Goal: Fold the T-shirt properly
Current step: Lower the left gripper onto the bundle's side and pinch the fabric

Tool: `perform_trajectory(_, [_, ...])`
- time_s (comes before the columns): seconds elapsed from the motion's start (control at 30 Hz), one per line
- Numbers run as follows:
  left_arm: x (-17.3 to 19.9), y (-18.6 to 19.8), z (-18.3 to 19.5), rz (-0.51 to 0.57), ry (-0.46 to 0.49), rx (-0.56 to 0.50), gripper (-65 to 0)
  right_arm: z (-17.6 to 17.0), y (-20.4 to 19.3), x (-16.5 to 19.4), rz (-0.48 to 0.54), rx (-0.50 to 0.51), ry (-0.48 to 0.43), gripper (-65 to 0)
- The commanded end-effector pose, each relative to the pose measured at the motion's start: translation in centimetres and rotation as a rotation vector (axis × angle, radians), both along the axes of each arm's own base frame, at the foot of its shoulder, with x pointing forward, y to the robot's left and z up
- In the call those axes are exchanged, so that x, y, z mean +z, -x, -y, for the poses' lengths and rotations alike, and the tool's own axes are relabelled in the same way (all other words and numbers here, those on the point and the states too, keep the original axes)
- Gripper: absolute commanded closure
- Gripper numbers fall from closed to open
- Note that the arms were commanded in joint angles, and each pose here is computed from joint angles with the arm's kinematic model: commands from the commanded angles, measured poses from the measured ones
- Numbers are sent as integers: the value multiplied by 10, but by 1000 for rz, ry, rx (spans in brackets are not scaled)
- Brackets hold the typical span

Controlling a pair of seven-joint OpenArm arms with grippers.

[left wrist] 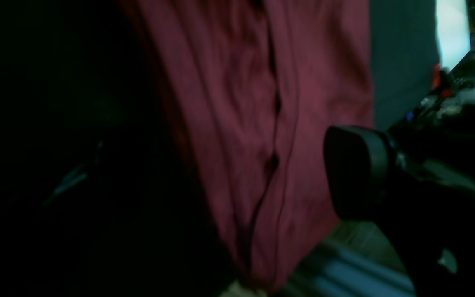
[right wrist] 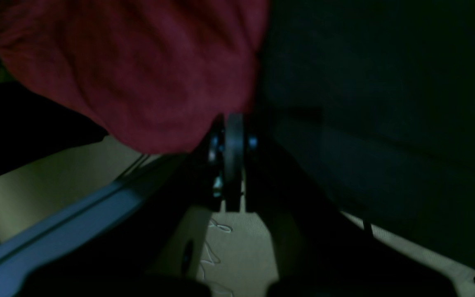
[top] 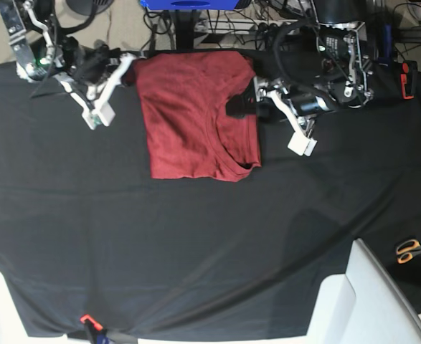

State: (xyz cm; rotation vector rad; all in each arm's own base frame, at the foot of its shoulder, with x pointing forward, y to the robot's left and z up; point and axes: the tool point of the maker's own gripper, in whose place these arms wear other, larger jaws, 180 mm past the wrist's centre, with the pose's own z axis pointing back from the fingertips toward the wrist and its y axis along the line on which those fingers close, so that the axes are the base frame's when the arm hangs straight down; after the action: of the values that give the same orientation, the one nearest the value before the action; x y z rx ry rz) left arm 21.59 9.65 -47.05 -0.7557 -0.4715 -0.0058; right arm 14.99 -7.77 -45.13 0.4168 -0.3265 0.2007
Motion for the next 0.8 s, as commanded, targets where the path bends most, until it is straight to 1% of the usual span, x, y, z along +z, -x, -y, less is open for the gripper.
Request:
perform_trajectory(0.0, [-10,10,4,-48,-27,-41,-638,0,-10,11,47,-4,-16,-2])
perform_trajectory(0.13, [-12,6,33,-38,5,-114,-638,12,-12,10,48,-31,1,-2])
perform_trajectory(0.23, [-15,2,49,-32,36,-124,-637,14,-12,10,48,-35,2,-2])
perform_trajectory(0.3, [-20,2,57,-48,56,-128,-634,14,-12,10,48,-34,4,-2])
perform_trajectory(0.33, [-23,3,60,-60,62,-132,-611,14,-12,10,48,-34,4,-2])
perform_trajectory(0.37, [-24,3,62,-66,64,-137,-569,14,-12,10,48,-34,4,-2])
perform_trajectory(0.4, [-25,2,62,-71,66,-136,-497,14,-12,10,48,-34,4,-2])
perform_trajectory(0.43, [-26,2,62,-75,69,-134,-411,14,-12,10,50,-34,4,-2])
perform_trajectory(0.53, [-22,-6,61,-58,67,-130,-84,14,-13,11,51,-34,4,-2])
perform_trajectory(0.57, [-22,-11,60,-54,61,-135,0,15,-14,11,53,-35,4,-2])
perform_trajectory(0.7, [-18,-24,62,-40,58,-148,0,27,-20,12,64,-68,21,-2])
perform_trajectory(0.77, [-15,-29,61,-49,46,-180,0,33,-23,13,70,-85,28,-2])
